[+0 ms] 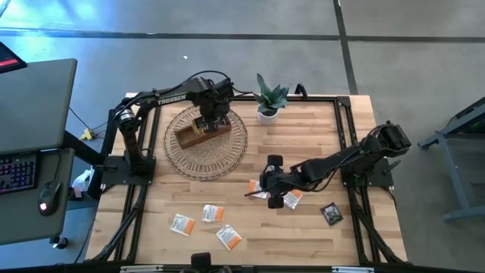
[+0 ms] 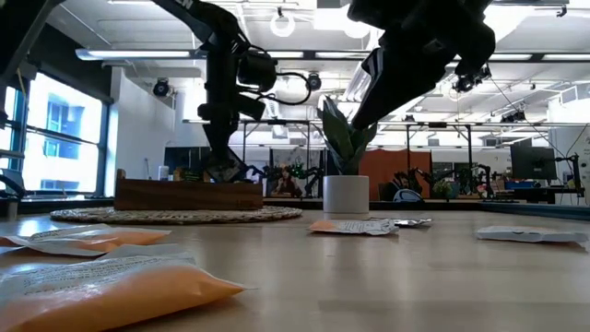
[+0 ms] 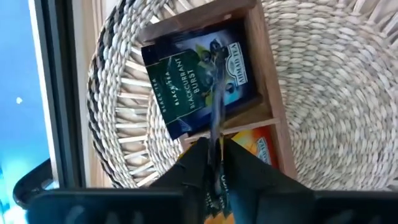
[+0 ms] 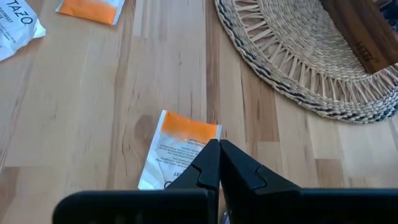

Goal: Pick & Place Tea
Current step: Put the black tea bag into the right section of the wooden organizer

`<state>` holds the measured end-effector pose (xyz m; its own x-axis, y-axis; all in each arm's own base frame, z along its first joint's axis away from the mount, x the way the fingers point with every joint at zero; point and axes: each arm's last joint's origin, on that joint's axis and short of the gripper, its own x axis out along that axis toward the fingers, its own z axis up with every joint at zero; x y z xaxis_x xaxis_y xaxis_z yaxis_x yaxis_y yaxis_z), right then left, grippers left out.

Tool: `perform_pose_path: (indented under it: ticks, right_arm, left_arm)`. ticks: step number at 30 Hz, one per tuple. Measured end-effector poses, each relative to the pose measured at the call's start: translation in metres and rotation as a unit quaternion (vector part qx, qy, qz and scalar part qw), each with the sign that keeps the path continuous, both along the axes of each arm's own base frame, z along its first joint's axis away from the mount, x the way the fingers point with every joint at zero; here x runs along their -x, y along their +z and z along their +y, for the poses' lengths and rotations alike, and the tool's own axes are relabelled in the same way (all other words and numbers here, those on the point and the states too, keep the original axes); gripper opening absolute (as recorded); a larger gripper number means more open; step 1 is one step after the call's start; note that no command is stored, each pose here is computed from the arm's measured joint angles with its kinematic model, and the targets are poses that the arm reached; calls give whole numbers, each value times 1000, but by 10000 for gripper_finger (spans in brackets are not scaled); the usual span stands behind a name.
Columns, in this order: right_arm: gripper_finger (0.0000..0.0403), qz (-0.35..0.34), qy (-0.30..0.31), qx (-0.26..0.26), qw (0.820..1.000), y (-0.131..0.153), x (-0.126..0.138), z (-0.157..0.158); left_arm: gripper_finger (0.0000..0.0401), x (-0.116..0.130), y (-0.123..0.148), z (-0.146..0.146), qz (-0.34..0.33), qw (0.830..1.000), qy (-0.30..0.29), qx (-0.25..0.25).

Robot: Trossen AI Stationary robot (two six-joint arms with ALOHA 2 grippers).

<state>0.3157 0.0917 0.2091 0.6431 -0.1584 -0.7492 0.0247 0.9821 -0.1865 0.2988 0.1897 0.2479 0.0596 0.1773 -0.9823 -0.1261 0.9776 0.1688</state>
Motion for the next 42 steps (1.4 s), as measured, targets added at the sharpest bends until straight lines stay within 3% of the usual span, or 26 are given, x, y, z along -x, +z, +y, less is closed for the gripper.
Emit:
perform_pose_path:
  ticks: [6,11,18,24,31,37,42]
  right_arm:
    - [5,0,0,0,1000,0,0,0]
    - [7,0,0,0,1000,0,0,0]
    - [5,0,0,0,1000,0,0,0]
    - [9,0,0,0,1000,0,0,0]
    - [4,-4,-14,11,1000,1,-1,-5]
    - [8,-2,3,98,995,2,-5,-17]
    - [7,-10,2,170,985,6,-7,-22]
  left_arm:
    - [98,-6,1,2,-30,999,-5,-14]
    - [110,-9,2,5,-43,999,1,-31]
    - [110,-6,3,9,-19,993,73,-94]
    - [110,-8,1,0,-34,996,78,-38]
    - [110,-15,10,-27,-41,996,66,-40]
    - [110,0,50,-56,-82,995,36,-47]
    - [111,34,88,-74,-174,984,19,-20]
